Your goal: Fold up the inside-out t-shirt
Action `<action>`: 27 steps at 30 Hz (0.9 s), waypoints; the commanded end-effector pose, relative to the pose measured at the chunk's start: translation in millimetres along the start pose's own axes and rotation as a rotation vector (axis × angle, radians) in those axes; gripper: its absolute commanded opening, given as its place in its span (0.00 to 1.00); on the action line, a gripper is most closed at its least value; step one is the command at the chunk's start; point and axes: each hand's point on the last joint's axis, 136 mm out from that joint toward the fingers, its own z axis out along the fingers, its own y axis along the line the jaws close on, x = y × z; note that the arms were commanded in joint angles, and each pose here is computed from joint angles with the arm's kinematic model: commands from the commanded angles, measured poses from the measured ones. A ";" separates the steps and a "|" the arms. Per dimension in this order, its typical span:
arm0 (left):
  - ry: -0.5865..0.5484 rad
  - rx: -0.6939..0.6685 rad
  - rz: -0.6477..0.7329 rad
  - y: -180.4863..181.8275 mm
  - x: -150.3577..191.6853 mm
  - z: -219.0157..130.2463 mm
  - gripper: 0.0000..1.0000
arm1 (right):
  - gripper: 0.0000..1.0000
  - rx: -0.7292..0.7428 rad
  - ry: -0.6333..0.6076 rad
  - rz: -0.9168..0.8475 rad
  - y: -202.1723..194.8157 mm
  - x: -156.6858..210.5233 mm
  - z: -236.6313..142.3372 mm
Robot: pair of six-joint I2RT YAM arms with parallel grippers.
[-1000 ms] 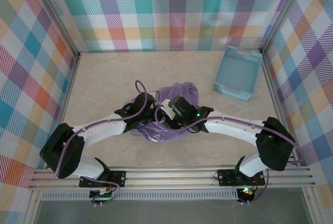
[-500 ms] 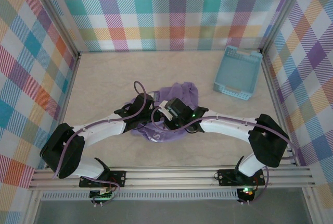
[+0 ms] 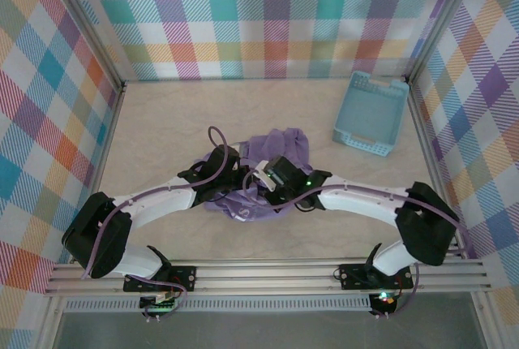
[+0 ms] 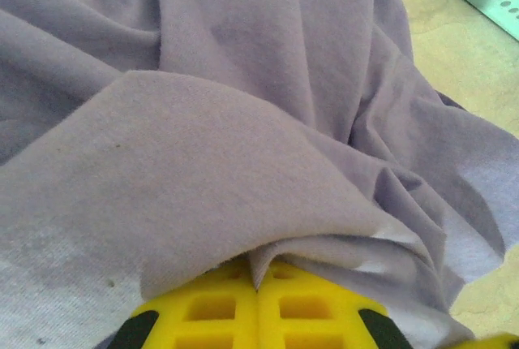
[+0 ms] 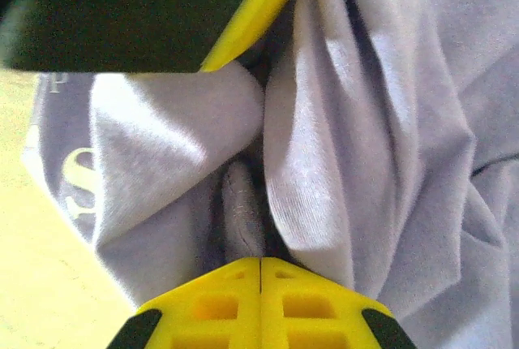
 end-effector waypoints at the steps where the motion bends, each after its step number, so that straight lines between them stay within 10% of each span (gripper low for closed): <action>1: -0.017 0.003 -0.007 -0.9 -6.9 -1.5 0.00 | 0.00 -0.061 -0.166 0.077 7.4 -30.3 -27.6; 9: 0.028 -0.057 0.011 11.8 6.7 4.4 0.19 | 0.00 -0.106 -0.402 0.258 -1.4 -34.7 -63.9; 19: 0.011 0.007 0.092 -17.8 32.1 -25.9 0.46 | 0.00 -0.049 -0.354 0.449 -22.6 13.4 -44.4; 27: 0.104 0.051 0.045 -26.7 59.5 -0.3 0.33 | 0.06 -0.045 -0.229 0.404 -17.4 29.8 -33.4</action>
